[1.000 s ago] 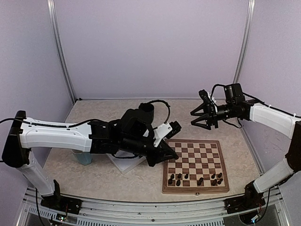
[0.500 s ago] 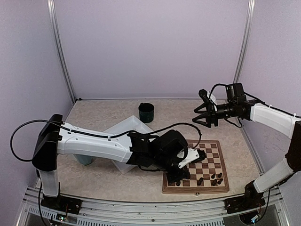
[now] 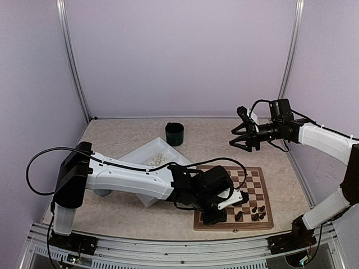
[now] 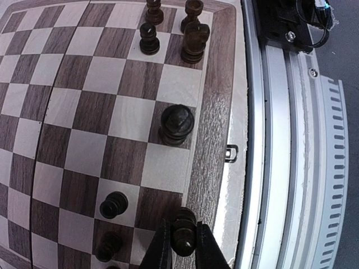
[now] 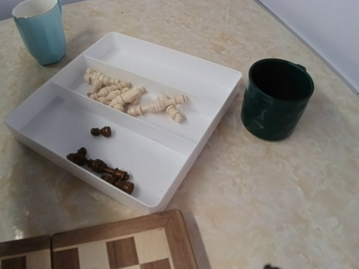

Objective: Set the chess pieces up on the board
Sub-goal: Pick up the bishop from f8.

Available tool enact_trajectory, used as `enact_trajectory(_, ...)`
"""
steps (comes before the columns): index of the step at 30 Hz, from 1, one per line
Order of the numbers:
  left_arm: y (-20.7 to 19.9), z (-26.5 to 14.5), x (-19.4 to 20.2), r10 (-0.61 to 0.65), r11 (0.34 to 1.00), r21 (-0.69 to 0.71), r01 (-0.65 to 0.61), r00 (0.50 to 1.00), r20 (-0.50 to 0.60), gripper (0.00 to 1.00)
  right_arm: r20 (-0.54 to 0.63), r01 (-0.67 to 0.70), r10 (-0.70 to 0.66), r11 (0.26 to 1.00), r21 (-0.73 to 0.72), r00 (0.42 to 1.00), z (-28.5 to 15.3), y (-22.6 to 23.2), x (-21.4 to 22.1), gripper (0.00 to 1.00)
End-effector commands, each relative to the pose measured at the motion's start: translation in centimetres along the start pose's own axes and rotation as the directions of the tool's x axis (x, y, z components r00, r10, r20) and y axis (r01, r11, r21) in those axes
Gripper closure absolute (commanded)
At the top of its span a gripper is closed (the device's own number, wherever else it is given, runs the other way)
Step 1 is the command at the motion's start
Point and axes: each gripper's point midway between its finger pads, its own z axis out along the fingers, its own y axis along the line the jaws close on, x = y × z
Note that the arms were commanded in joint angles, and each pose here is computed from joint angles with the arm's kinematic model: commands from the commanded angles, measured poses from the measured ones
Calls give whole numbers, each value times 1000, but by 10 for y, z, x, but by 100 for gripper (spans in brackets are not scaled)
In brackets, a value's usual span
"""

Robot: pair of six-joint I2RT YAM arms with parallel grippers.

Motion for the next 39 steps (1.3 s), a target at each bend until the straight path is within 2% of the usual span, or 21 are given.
enact_trajectory(1,1,4,-6,17,1000,-17,-17,1000,-7,88,0,2,-2,1000,0,1000,-2,-1,3,37)
enact_trajectory(29,11,17,4,10,996,-91,-17,997,-75,87,-1,-4,4,999,-42,1000,0,5,7,37)
enact_trajectory(34,10,16,1,11,996,-87,-16,998,-64,79,-1,-5,5,999,-45,1000,0,5,7,37)
enact_trajectory(39,7,15,-1,13,997,-73,-17,998,-56,77,-2,-5,5,999,-46,1000,1,5,7,36)
